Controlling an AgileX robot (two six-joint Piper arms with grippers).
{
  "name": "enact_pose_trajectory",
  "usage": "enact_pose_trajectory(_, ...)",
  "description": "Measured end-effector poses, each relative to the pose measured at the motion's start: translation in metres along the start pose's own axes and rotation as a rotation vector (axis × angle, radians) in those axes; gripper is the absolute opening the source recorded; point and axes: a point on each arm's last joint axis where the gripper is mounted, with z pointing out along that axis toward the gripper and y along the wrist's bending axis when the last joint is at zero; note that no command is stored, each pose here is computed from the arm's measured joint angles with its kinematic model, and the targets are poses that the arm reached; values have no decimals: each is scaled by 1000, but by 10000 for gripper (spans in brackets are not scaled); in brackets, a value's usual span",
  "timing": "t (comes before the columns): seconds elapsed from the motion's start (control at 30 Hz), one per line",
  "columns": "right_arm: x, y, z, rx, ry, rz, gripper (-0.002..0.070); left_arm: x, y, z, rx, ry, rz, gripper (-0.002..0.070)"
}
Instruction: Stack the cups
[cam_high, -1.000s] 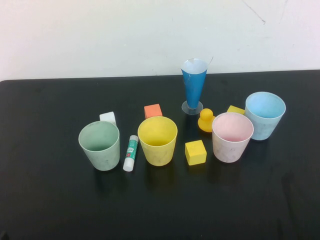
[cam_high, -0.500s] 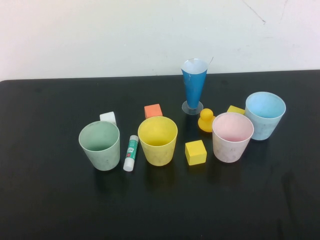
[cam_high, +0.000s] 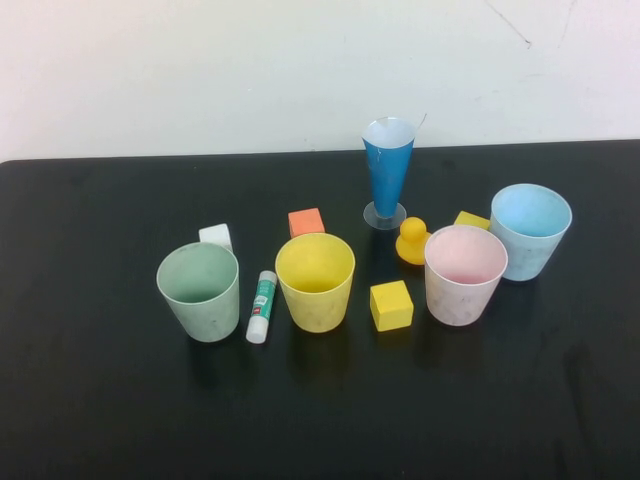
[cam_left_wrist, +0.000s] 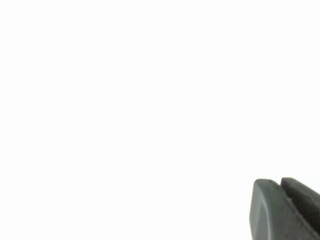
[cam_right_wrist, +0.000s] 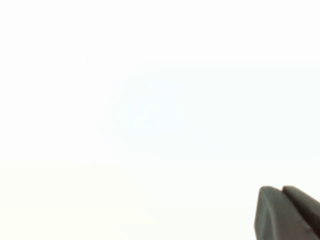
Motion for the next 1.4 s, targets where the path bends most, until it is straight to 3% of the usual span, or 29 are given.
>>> enact_pose_trajectory(0.17, -23, 2, 13, -74, 263, -94, -3, -29, -12, 26, 51, 212, 83, -1)
enact_pose_trajectory(0.27, -24, 4, 29, -128, 464, -120, -3, -27, -19, 53, 82, 472, 92, -1)
enact_pose_trajectory(0.43, -4, 12, 51, -260, 747, -172, -3, 1, -27, 99, 117, 878, 29, -1)
enact_pose_trajectory(0.57, 19, 17, 65, -327, 886, -152, -3, 32, -34, 132, 149, 1024, -84, -1)
enact_pose_trajectory(0.67, 38, 21, 70, -357, 998, -122, -3, 58, -38, 151, 214, 1101, -98, -1)
enact_pose_trajectory(1.0, 59, 30, 80, -518, 1085, -156, -3, 133, -45, 206, 359, 1354, -136, -1)
enact_pose_trajectory(1.17, 60, 31, 80, -533, 1081, -170, -3, 155, -53, 222, 417, 1449, -15, 8)
enact_pose_trajectory(1.3, 60, 31, 80, -536, 1080, -174, -3, 162, -70, 228, 473, 1505, 98, 139)
enact_pose_trajectory(1.4, 60, 31, 80, -538, 1079, -178, -3, 169, -84, 223, 552, 1545, 218, 342)
